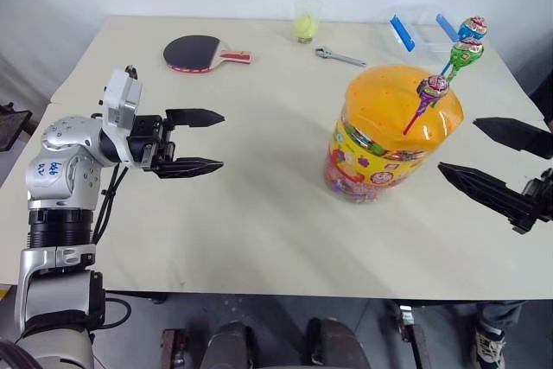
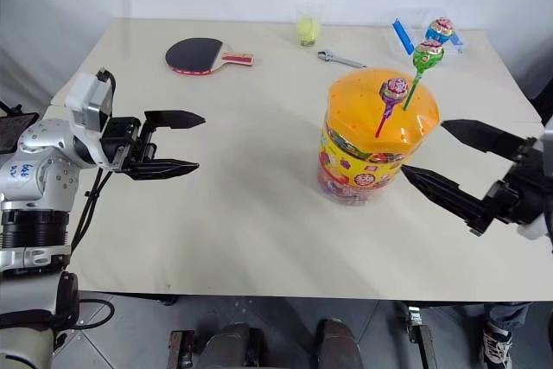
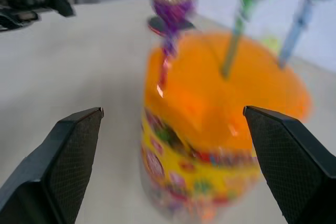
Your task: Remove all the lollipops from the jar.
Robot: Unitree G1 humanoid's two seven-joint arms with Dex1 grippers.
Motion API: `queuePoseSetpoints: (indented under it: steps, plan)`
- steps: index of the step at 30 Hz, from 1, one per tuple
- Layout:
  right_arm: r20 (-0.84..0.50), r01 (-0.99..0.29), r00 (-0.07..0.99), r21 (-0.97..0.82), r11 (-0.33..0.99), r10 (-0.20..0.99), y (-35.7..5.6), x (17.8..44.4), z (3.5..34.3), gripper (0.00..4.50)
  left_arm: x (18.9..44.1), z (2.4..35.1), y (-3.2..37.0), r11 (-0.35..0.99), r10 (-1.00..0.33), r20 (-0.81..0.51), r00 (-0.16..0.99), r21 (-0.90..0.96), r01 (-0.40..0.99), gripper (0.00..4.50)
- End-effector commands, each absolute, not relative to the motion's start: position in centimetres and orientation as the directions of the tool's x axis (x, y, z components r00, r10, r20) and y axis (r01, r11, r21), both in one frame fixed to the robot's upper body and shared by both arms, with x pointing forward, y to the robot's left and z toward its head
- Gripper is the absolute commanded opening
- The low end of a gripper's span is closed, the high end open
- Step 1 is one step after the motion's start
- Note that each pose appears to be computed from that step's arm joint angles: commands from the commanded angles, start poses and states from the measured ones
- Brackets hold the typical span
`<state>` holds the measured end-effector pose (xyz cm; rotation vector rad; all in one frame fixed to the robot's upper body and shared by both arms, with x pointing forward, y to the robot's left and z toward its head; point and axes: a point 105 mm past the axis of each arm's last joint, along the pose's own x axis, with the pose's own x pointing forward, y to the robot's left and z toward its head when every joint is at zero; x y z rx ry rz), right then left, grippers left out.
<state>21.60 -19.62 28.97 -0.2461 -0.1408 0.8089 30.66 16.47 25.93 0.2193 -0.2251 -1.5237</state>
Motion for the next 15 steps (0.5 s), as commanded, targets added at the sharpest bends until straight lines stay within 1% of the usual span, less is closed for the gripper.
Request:
queuePoseSetpoints:
  steps: [1, 7, 11, 14, 15]
  plan:
    - [0.051, -0.729, 0.636, -0.287, 0.622, 0.770, -18.1, 21.9, 29.7, 4.47, 30.1, 26.9, 16.3, 0.000, -1.000, 0.018, -0.006, 0.323, 0.946, 4.50]
    - [0.077, -0.765, 0.580, -0.289, 0.575, 0.811, -16.9, 22.8, 30.1, 4.47, 29.8, 26.9, 16.3, -0.007, -1.000, 0.015, -0.013, 0.328, 0.944, 4.50]
    - [0.061, -0.792, 0.547, -0.288, 0.539, 0.835, -16.4, 23.3, 29.8, 4.47, 29.7, 26.7, 16.5, 0.000, -1.000, 0.014, -0.005, 0.329, 0.944, 4.50]
    - [0.073, -0.795, 0.533, -0.298, 0.528, 0.843, -16.2, 23.7, 29.8, 3.95, 29.7, 26.5, 16.6, 0.005, -1.000, 0.017, -0.001, 0.329, 0.944, 4.50]
    - [0.079, -0.794, 0.531, -0.302, 0.528, 0.844, -16.3, 23.7, 29.9, 3.59, 29.7, 26.5, 16.6, 0.005, -1.000, 0.019, -0.001, 0.329, 0.944, 4.50]
